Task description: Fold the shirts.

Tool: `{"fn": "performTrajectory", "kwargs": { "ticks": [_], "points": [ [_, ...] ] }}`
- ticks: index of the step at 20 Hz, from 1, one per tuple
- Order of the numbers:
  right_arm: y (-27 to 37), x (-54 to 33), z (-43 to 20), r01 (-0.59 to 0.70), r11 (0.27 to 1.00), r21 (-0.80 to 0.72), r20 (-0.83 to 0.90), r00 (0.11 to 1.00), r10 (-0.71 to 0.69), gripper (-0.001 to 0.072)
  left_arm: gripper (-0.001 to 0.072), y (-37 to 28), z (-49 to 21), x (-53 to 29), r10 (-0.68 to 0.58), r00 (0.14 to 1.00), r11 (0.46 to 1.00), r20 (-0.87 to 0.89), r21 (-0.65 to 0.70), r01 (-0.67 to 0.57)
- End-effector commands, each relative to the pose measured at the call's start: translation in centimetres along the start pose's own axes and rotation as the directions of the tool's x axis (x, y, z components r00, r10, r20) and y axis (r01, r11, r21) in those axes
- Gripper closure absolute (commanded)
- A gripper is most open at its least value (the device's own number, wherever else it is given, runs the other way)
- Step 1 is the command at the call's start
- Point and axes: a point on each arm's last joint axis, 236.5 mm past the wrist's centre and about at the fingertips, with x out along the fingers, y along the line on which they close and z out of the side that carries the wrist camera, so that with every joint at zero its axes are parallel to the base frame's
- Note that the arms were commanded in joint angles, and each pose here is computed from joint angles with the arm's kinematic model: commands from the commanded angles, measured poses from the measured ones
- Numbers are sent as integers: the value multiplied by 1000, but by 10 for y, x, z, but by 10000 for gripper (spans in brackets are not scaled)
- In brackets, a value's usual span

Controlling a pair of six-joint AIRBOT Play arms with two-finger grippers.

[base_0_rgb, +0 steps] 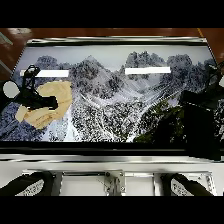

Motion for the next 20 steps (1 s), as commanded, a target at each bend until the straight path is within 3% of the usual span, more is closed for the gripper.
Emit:
{"fn": "performTrajectory", "kwargs": {
  "ticks": [1, 11, 14, 18, 20],
  "points": [
    [0, 0, 0, 0, 1000, 0, 0, 1000, 0, 46, 8, 0, 0, 0, 0, 1000, 1000, -1, -1, 0],
    [0, 0, 1, -1, 1000, 0, 4, 1000, 1, 46, 8, 0, 0, 0, 0, 1000, 1000, -1, -1, 0],
    [2, -1, 18, -8, 1000, 0, 74, 997, 8, 47, 8, 0, 0, 0, 0, 1000, 1000, -1, -1, 0],
    [-3, -1, 25, 15, 1000, -8, 107, 994, -14, 47, 8, -3, 35, 1, -12, 989, 1000, 144, -5, 13],
    [-4, -2, 29, 21, 1000, -14, 122, 992, -19, 47, 8, -6, 34, 6, -27, 991, 1000, 130, -11, 28]
  ]
}}
